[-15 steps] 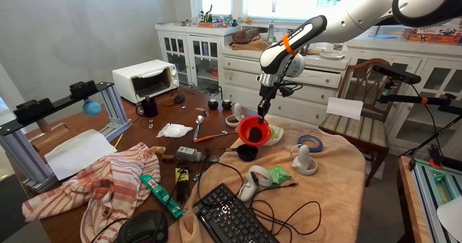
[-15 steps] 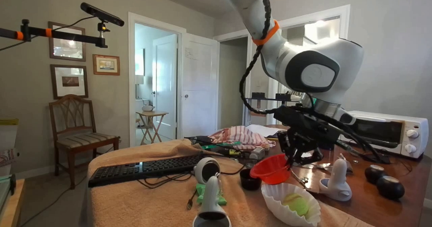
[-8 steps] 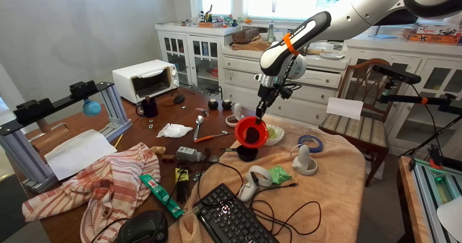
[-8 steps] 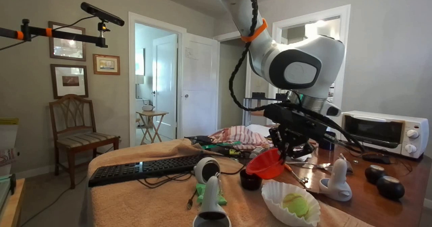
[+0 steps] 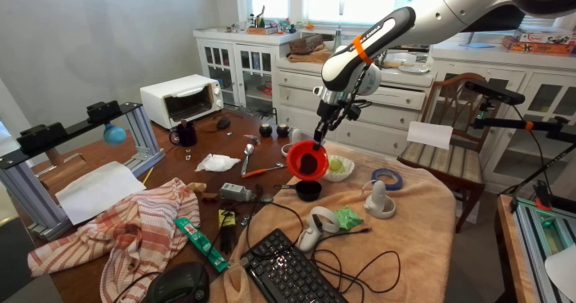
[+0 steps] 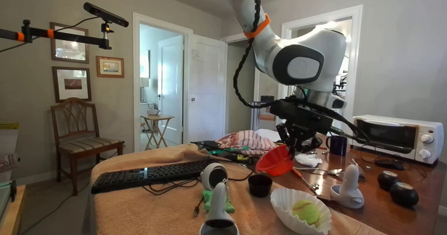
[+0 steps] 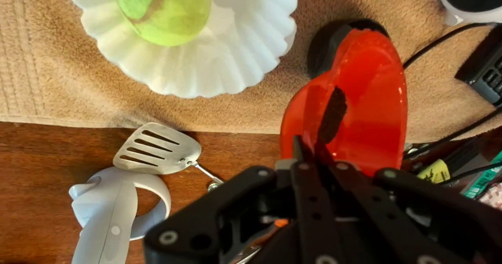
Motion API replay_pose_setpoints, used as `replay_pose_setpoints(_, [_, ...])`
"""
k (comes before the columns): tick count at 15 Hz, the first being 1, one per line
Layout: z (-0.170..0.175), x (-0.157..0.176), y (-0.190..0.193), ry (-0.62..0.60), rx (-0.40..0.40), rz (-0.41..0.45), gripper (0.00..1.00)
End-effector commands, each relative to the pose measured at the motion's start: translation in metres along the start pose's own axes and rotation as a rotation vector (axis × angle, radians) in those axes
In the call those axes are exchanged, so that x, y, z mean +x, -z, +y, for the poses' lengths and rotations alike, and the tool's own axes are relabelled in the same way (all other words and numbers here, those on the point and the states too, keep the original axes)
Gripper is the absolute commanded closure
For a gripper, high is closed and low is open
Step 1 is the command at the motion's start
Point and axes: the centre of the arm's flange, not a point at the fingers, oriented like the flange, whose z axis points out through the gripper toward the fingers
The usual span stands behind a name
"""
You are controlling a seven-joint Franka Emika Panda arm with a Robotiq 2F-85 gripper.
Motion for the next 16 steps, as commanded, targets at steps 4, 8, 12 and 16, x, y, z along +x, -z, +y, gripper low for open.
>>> replay_pose_setpoints(4, [-0.011, -0.019, -0.011, 0.033, -0.090, 0.083, 0.99])
replay_pose_setpoints(8, [-0.017, -0.022, -0.015, 0.047, -0.117, 0.118, 0.99])
replay_pose_setpoints(12, [-0.030, -0.032, -0.017, 0.096, -0.136, 0.147, 0.99])
replay_pose_setpoints(16, [-0.037, -0.038, -0.013, 0.116, -0.148, 0.176, 0.99])
